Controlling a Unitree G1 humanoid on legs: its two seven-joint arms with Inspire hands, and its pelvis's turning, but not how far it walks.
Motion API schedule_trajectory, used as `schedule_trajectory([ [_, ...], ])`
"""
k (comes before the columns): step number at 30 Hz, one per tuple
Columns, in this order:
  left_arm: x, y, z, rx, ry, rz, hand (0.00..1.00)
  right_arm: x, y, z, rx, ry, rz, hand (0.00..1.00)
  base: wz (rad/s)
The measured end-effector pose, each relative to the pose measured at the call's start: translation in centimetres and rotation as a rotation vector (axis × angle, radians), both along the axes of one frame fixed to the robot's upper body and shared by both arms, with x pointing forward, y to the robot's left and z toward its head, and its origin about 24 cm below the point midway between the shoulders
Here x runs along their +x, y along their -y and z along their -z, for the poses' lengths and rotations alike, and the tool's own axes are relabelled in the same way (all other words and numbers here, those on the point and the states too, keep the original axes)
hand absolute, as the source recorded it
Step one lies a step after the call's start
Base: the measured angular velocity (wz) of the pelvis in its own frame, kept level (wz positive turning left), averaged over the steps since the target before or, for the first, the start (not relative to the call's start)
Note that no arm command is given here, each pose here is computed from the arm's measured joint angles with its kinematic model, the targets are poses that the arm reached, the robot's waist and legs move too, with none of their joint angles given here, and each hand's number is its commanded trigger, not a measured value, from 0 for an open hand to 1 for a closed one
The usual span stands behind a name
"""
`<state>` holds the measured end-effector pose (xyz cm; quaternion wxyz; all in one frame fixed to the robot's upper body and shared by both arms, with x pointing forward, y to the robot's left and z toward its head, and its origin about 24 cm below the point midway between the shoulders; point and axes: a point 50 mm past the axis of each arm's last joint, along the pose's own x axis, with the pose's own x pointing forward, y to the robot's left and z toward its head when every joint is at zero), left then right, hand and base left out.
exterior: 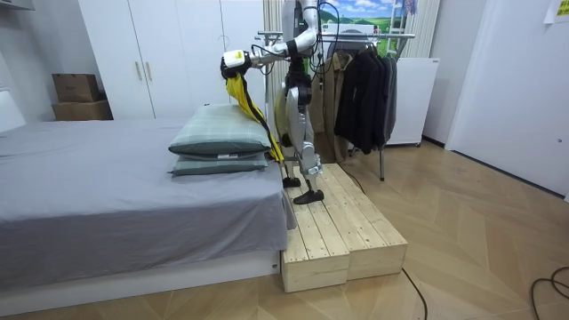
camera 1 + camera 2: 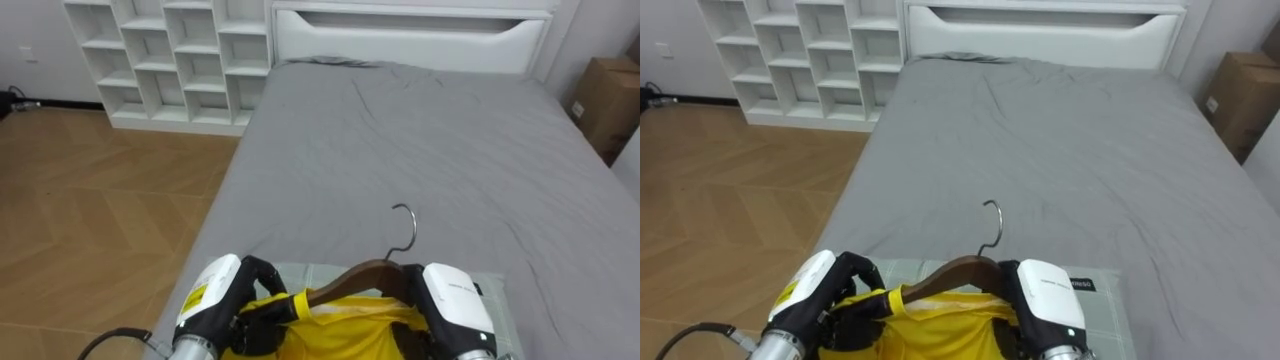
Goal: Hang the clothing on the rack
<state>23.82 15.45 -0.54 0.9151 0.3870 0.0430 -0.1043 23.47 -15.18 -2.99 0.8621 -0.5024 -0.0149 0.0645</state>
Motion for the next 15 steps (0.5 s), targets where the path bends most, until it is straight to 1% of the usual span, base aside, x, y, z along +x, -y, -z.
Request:
schedule_trajectory([
  [9, 0.0, 0.0, 0.02, -0.001, -0.001, 0.0, 1.0, -0.01, -0.27, -0.13, 0.025, 0.012, -0.012, 1.0, 0.0],
  [11, 0.0, 0.0, 0.02, -0.001, -0.001, 0.0, 1.0, -0.01, -0.28, -0.13, 0.025, 0.012, -0.012, 0.95, 0.0],
  [15, 0.0, 0.01, 0.02, -0.002, -0.001, -0.001, 1.0, -0.04, -0.23, -0.07, 0.021, 0.009, -0.012, 0.98, 0.0],
])
